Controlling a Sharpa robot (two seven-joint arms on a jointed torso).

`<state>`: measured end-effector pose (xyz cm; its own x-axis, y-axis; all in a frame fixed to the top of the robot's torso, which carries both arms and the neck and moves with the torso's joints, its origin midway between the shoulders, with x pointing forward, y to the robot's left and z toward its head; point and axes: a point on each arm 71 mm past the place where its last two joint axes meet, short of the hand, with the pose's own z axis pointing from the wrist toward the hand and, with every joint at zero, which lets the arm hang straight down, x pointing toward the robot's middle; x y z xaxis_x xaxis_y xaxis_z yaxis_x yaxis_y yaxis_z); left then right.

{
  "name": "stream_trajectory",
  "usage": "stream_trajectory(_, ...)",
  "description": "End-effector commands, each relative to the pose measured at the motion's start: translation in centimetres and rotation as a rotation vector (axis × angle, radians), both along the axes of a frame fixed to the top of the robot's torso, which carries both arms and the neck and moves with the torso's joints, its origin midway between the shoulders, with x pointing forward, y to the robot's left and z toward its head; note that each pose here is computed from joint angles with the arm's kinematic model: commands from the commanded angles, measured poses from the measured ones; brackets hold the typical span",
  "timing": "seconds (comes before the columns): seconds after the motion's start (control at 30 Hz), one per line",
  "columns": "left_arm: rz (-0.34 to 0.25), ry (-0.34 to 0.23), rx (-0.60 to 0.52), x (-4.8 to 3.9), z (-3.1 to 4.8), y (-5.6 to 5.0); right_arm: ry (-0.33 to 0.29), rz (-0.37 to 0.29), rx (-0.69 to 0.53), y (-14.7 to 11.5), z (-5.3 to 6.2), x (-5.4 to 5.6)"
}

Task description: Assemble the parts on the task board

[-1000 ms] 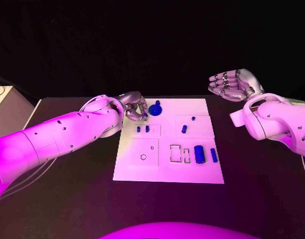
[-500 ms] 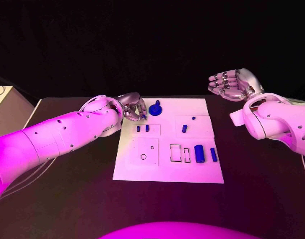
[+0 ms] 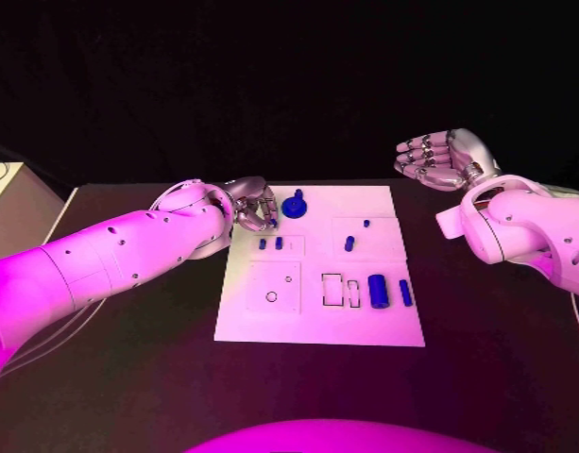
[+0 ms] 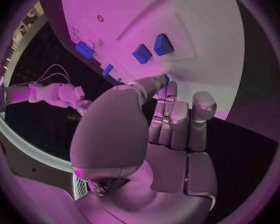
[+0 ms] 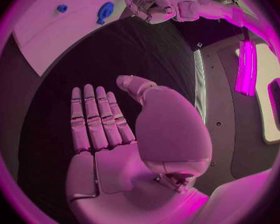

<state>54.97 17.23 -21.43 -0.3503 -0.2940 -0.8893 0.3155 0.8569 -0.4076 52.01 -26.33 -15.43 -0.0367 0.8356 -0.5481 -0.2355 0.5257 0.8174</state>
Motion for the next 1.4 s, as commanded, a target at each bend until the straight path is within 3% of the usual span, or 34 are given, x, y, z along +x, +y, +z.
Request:
stream_trajectory(0.03,-0.005,0.028,0.019,-0.11,-0.26,-0.12,-0.014,0.018,-0.006,0.17,0.10,-0.05)
stream_trajectory(1.4,-0.016,0.054,0.027,-0.23,-0.61,-0.69,-0.014,0.017,-0.007,0.12,0.07,0.02)
